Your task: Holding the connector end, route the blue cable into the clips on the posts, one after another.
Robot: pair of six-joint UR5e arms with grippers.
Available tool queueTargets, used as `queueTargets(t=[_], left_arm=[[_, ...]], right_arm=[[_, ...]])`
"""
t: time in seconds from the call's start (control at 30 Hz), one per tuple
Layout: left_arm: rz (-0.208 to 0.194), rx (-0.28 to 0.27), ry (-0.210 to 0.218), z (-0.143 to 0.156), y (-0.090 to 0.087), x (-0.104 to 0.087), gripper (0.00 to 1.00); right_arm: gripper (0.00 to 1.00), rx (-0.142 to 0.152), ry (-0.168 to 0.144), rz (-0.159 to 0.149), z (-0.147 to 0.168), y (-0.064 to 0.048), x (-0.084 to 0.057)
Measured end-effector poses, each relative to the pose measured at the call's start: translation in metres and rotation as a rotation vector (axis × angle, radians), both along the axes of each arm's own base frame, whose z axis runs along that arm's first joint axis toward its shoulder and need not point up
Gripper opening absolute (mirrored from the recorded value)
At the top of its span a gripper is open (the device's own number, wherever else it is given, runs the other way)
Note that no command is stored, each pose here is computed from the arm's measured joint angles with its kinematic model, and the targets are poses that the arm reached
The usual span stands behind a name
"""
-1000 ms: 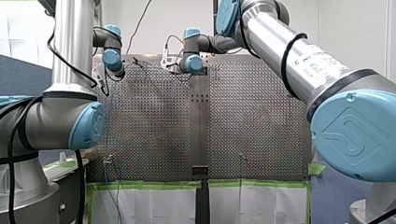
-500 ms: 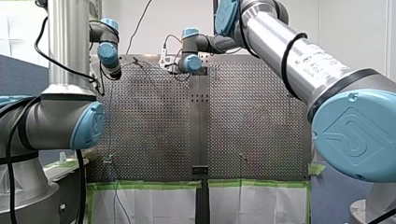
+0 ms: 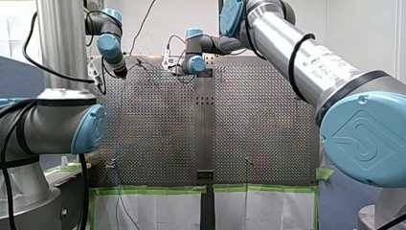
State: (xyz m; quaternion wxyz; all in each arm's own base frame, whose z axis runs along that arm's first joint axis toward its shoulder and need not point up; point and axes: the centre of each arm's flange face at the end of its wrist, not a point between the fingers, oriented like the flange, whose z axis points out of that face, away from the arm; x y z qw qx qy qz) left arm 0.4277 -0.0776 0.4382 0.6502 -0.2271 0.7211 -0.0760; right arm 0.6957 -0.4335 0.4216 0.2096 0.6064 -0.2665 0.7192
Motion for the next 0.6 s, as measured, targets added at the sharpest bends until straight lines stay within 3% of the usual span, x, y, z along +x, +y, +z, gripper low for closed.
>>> queueTargets(t=[0.3,0.6], left_arm=[[-0.099,0.046,-0.089,0.034,-0.022,-0.024,1.0],[-0.213,0.12,-0.122,0.043,-0.044,-0.033,1.0]], right_arm=[[0.0,0.0,0.0,-0.004,0.0,-0.003,-0.002],[0.0,0.002,0.0,-0.002,0.0,-0.001,-0.001]])
